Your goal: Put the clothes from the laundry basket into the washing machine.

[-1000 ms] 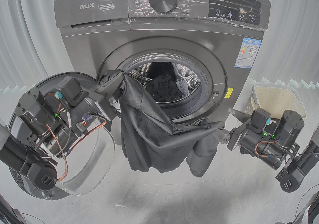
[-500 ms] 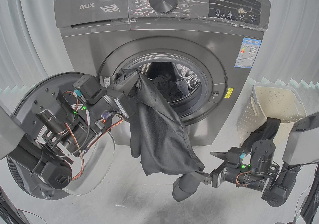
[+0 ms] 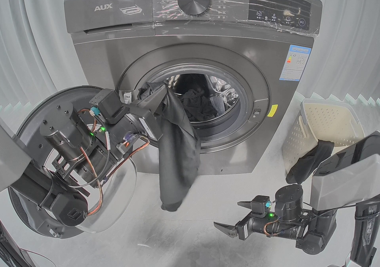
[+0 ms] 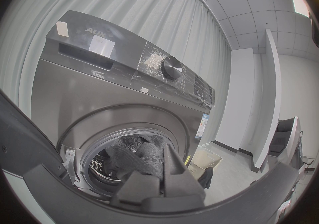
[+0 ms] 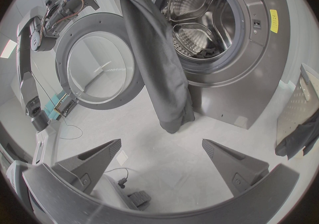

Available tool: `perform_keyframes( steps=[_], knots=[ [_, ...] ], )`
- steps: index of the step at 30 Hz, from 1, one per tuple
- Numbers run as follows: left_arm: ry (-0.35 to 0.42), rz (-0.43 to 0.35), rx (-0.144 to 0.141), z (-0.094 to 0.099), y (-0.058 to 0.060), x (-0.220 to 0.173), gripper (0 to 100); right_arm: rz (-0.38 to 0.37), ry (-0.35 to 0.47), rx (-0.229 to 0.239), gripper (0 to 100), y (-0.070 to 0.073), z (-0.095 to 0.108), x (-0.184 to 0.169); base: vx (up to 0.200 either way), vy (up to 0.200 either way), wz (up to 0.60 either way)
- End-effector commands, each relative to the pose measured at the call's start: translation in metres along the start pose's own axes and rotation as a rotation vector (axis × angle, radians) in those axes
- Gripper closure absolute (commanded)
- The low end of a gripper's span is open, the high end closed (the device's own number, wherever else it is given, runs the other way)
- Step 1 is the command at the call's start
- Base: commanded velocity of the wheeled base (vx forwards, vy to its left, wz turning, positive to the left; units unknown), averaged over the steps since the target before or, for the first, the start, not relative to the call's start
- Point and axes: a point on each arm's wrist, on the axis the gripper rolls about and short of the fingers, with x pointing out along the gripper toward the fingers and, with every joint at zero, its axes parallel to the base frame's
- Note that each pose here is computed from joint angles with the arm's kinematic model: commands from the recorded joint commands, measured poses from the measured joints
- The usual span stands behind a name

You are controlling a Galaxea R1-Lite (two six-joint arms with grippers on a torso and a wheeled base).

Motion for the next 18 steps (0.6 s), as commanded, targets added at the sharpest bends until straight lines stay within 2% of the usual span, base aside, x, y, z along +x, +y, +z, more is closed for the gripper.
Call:
perform_keyframes(
  steps=[1,6,9,16,18],
  knots=[
    [0.003,-0.018,-0.007,-0.001,-0.006,0.000,100,0.007,-0.087,-0.012,0,-0.001,0.014,0.025,0.000,0.000,0.00],
    [0.016,-0.037,-0.013,-0.003,-0.013,0.001,100,-0.010,-0.253,-0.030,0,-0.001,0.049,0.048,0.000,0.000,0.00],
    [0.032,-0.041,-0.013,-0.005,-0.014,0.001,100,-0.009,-0.319,-0.025,0,0.002,0.064,0.057,0.000,0.000,0.00],
    [0.035,-0.040,-0.010,-0.005,-0.014,0.003,100,-0.011,-0.409,-0.030,0,-0.002,0.081,0.087,0.000,0.000,0.00],
    [0.044,-0.049,-0.014,-0.006,-0.017,0.003,100,-0.009,-0.419,-0.031,0,-0.001,0.084,0.094,0.000,0.000,0.00]
  ],
)
